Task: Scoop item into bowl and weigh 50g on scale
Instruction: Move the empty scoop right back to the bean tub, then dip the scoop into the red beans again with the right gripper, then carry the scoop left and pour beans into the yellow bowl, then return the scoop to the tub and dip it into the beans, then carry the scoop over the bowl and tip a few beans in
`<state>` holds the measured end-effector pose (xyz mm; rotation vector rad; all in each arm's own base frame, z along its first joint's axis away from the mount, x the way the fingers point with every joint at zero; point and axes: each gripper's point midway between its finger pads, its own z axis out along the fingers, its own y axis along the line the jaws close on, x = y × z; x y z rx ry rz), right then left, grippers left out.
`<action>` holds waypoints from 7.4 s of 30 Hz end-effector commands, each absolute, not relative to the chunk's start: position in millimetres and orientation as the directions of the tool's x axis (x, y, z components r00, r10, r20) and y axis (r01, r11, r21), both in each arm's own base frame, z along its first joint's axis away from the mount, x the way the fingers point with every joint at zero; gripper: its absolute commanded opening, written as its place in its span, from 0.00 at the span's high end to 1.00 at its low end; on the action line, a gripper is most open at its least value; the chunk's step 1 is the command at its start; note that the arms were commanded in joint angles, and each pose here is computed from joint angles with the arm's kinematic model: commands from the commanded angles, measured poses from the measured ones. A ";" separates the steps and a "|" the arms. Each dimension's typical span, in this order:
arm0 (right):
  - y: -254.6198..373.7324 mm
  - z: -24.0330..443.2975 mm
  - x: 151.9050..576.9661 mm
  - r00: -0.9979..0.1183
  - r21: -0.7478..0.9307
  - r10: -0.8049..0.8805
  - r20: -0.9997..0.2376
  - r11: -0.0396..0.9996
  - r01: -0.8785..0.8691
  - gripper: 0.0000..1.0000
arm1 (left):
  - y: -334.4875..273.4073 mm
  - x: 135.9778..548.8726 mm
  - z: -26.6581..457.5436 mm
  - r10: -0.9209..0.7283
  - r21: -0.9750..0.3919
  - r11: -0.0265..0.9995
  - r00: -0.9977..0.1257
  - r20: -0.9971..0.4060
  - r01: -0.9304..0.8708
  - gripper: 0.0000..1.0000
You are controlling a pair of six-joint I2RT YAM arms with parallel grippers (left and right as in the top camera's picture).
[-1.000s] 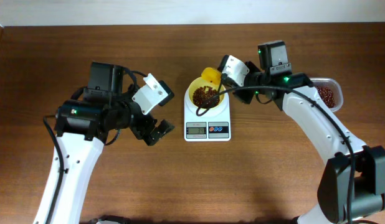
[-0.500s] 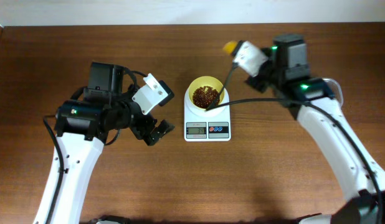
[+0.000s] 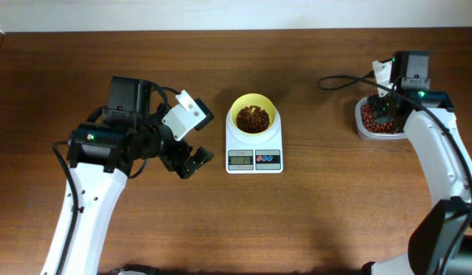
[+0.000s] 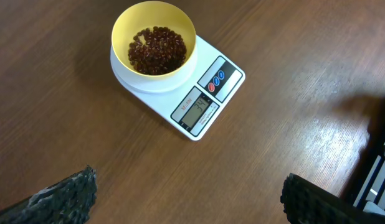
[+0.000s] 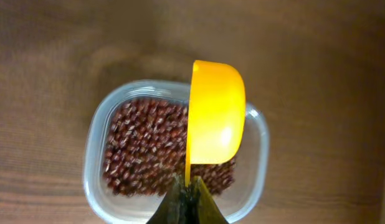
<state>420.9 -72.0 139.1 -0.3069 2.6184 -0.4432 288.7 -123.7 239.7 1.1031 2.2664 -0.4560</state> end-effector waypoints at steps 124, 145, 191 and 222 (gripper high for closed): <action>207.3 161.0 416.3 -0.555 0.056 -0.460 -0.693 0.733 -0.678 0.96 | -122.6 289.1 237.0 0.611 -0.050 0.594 -0.491 -0.621 0.803 0.01; 221.9 170.2 404.0 -0.488 -0.143 -0.576 -0.656 0.730 -0.668 0.96 | -122.6 289.1 237.0 0.611 -0.050 0.595 -0.492 -0.621 0.802 0.01; -79.6 103.5 418.9 -0.907 -0.053 0.058 -0.417 0.995 0.088 0.96 | -122.6 289.0 236.9 0.611 -0.051 0.595 -0.492 -0.620 0.802 0.01; -112.0 129.4 389.3 -0.793 0.607 0.535 -0.291 0.744 0.280 0.96 | -122.6 289.0 236.9 0.611 -0.051 0.595 -0.492 -0.620 0.802 0.01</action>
